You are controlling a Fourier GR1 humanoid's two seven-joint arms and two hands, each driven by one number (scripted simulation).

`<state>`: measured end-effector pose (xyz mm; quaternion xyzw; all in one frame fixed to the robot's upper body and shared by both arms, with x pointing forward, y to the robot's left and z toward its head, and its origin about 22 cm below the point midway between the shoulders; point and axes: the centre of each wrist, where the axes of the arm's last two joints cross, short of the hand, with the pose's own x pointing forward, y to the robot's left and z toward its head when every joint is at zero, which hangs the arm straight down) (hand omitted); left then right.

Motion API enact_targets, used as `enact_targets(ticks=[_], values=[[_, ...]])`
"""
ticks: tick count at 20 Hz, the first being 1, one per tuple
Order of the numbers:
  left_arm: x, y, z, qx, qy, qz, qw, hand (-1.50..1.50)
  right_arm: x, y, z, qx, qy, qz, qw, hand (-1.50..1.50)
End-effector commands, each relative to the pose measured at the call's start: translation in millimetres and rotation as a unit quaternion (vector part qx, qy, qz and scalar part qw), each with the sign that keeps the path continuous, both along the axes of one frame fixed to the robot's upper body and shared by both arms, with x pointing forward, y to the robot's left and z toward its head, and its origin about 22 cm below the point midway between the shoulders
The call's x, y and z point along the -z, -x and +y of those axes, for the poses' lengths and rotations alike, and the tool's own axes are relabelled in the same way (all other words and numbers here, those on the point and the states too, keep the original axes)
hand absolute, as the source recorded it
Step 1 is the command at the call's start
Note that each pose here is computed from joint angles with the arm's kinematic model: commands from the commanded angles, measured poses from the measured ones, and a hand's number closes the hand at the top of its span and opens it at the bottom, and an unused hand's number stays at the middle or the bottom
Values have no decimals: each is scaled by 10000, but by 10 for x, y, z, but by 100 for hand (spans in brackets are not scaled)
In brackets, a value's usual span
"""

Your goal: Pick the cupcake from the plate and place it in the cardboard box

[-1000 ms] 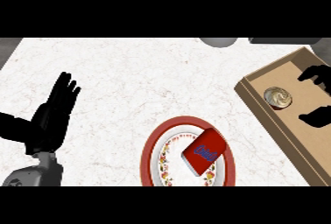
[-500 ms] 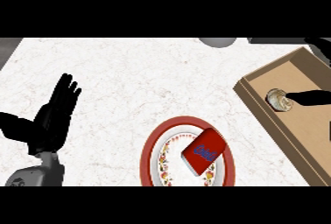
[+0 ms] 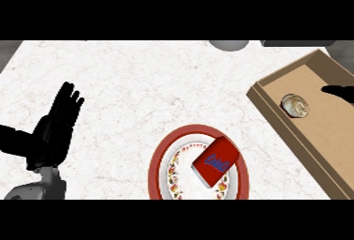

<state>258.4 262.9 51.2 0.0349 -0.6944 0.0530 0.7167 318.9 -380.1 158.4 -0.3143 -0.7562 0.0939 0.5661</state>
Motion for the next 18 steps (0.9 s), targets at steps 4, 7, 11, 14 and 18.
enact_targets(ticks=[4, 7, 11, 14, 18], values=[[2, -13, -80, -86, -49, -72, 9999, 0, -175, 319, -622, -36, -1403, -368, 9894, -150], [-47, -73, 25, 37, -22, -92, 9999, 0, -20, 420, -783, 130, -1557, -496, 9865, -150], [106, 63, 8, -9, 0, -44, 10000, 0, 72, 419, -953, 312, -1657, -745, 9829, -150], [-110, -179, 75, 34, -18, -9, 10000, 0, 88, 725, -1219, 260, -1621, -738, 9837, -150], [29, -78, -174, 51, 38, -79, 9999, 0, 156, 763, -1462, 311, -1722, -763, 9816, -150]])
